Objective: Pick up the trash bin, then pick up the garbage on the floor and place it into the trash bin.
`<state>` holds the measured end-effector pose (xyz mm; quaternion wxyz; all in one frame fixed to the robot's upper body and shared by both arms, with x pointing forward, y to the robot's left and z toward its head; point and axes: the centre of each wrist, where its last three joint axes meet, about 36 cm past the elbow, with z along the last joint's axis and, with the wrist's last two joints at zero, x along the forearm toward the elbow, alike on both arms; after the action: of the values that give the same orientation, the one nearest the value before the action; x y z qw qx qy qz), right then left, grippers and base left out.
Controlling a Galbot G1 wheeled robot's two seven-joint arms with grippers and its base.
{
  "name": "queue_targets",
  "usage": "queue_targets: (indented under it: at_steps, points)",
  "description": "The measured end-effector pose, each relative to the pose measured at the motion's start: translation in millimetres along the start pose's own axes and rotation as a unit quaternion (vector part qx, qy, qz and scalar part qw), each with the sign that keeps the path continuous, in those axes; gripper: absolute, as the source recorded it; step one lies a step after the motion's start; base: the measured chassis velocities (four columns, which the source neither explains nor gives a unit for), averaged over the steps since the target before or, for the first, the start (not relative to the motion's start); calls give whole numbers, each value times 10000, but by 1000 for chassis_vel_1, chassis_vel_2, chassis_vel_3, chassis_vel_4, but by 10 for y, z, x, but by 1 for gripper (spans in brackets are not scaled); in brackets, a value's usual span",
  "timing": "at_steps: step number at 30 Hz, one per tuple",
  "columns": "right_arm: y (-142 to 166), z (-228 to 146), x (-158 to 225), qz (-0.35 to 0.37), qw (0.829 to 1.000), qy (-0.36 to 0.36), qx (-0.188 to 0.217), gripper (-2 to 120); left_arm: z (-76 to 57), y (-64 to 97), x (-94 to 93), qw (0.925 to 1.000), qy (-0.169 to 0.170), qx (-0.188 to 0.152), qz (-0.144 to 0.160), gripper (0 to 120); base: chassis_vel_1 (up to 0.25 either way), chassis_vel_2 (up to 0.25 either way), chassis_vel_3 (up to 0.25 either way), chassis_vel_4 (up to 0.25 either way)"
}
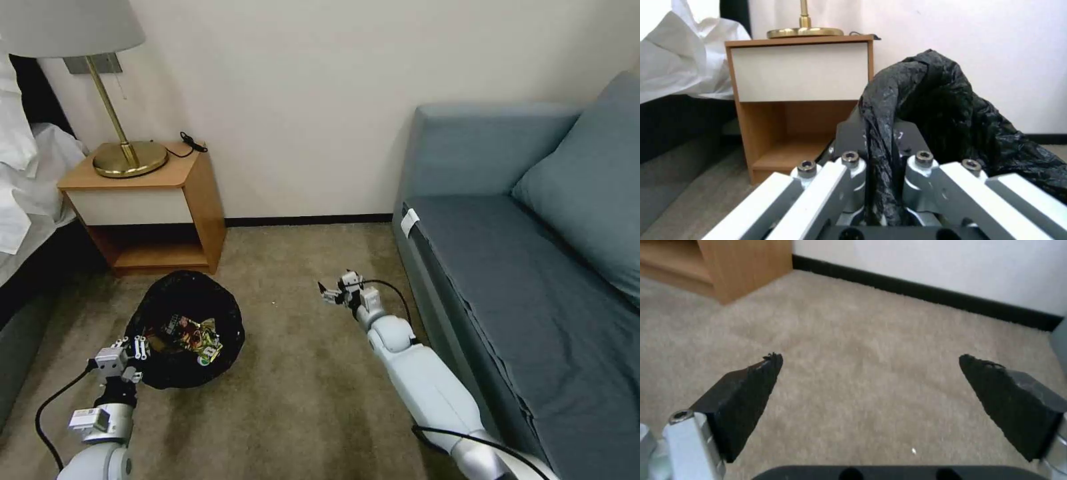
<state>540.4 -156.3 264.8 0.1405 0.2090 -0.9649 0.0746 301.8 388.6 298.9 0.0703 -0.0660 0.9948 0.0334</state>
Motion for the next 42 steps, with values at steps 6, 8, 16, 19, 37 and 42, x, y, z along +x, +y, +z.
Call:
queue_targets:
  at_steps: [6,8,16,19,37,42]
  points:
    - [-11,175,103,101,9999,47,-105,100,-86,-13,-65,9997,-105,119,-182,5,0,0,0,0]
    - [-8,215,125,113,9999,63,-115,100,-95,-15,-67,9995,-121,148,-235,5,0,0,0,0]
    - [44,473,281,129,9996,181,-164,100,-132,-82,-68,9933,-115,782,-839,5,0,0,0,0]
    - [55,553,337,144,9995,218,-189,100,-142,-99,-91,9882,-133,1090,-1069,5,0,0,0,0]
    - [101,808,519,227,9992,315,-115,100,-283,-85,-507,9254,-619,3275,-1803,5,0,0,0,0]
    - [129,838,521,230,9990,352,-127,100,-267,-52,-635,8931,-544,3924,-2130,5,0,0,0,0]
